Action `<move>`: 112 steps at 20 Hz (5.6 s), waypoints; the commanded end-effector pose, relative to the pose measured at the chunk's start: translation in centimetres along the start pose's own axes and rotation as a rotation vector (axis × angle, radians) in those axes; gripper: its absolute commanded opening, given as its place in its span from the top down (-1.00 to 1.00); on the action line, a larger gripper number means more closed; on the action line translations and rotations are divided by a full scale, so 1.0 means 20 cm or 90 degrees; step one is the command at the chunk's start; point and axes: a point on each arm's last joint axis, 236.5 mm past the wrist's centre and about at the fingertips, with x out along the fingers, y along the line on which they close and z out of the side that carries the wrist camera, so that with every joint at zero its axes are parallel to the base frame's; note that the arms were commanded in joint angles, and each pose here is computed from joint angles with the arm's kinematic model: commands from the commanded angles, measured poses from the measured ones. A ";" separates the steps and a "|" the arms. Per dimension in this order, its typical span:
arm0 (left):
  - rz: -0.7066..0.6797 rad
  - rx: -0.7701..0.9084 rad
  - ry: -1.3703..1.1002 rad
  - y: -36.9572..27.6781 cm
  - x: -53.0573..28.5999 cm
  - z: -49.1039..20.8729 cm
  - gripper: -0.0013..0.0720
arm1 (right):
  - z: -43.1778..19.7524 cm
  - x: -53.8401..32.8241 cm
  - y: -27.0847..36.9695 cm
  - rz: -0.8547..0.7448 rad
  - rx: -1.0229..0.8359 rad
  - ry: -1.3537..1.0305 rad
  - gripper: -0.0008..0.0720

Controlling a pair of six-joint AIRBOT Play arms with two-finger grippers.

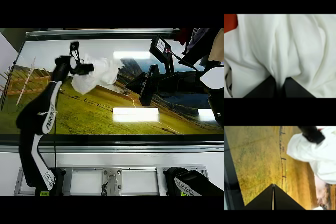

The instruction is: Fold the clothes and pants, and hang the long-sleeved shirts on hangers.

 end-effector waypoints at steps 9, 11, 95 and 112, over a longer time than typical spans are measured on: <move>-0.081 0.090 -0.307 -0.27 -1.94 0.42 0.91 | 0.19 -0.03 0.10 0.055 0.053 -0.097 0.92; -0.075 0.103 -0.245 -0.28 -1.99 0.26 0.91 | 0.17 -0.09 -0.03 -0.021 0.085 -0.090 0.92; -0.152 0.087 0.042 -0.35 -1.66 -0.50 0.91 | -0.22 -0.52 -0.40 -0.281 0.346 0.242 0.92; -0.118 -0.061 0.163 -0.28 -0.61 -0.92 -0.46 | -0.79 0.05 -1.00 -0.351 0.534 0.237 -0.92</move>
